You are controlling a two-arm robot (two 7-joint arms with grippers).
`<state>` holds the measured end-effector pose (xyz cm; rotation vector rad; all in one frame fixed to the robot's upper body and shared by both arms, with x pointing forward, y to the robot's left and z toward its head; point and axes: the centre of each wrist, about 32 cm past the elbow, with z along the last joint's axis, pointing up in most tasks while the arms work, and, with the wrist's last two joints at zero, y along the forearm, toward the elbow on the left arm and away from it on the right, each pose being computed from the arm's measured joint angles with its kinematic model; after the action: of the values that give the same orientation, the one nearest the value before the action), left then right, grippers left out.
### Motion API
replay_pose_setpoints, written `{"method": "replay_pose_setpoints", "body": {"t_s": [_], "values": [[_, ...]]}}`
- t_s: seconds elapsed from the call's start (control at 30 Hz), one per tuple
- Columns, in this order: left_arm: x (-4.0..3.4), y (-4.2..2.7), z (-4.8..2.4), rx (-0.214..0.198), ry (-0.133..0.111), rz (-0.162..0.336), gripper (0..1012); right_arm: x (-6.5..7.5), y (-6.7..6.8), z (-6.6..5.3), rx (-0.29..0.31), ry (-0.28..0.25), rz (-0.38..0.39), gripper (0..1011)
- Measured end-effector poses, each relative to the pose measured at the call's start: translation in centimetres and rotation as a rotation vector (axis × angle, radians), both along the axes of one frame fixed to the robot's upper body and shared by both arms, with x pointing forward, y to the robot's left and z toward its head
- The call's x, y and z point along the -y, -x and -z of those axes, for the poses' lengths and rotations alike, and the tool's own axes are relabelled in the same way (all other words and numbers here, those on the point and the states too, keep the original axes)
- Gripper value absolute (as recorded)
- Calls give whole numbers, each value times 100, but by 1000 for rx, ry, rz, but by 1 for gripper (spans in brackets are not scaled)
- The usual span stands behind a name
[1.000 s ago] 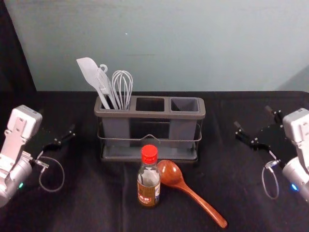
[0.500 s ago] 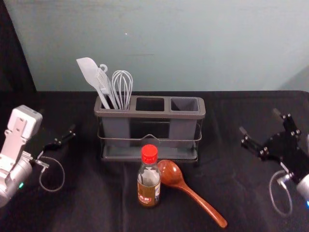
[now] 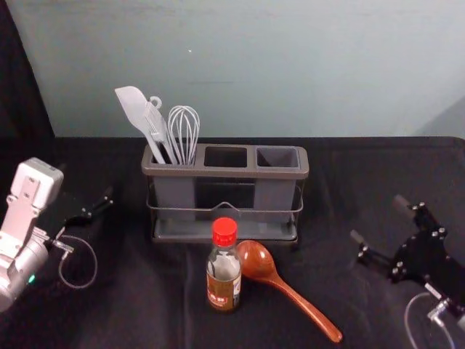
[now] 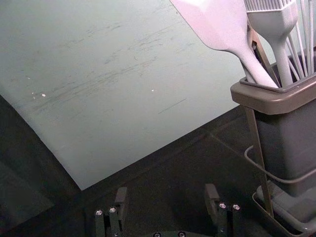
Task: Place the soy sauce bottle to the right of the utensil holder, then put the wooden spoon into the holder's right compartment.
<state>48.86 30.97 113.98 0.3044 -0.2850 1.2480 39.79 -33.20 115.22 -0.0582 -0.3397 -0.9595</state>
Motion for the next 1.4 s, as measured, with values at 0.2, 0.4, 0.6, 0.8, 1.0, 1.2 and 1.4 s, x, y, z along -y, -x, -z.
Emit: {"method": "replay_pose_setpoints", "body": {"t_s": [0.2, 0.4, 0.6, 0.8, 1.0, 1.2, 1.4], "values": [[0, 0, 0, 0, 0, 0, 1012, -3, 11, 89, 0, -35, -142, 1003], [0, 0, 0, 0, 0, 0, 1011, -31, 5, 118, -1, -39, -262, 1003], [0, 0, 0, 0, 0, 0, 1012, -89, -2, 99, 9, -32, -357, 1002], [0, 0, 0, 0, 0, 0, 1011, -144, -6, 61, 21, -1, -425, 1002], [0, 0, 0, 0, 0, 0, 1011, -202, -31, 38, 27, 16, -467, 1003], [0, 0, 0, 0, 0, 0, 1011, -290, -94, 4, 17, 23, -502, 1002], [0, 0, 0, 0, 0, 0, 1011, -383, -173, -3, 0, 16, -530, 1002]]}}
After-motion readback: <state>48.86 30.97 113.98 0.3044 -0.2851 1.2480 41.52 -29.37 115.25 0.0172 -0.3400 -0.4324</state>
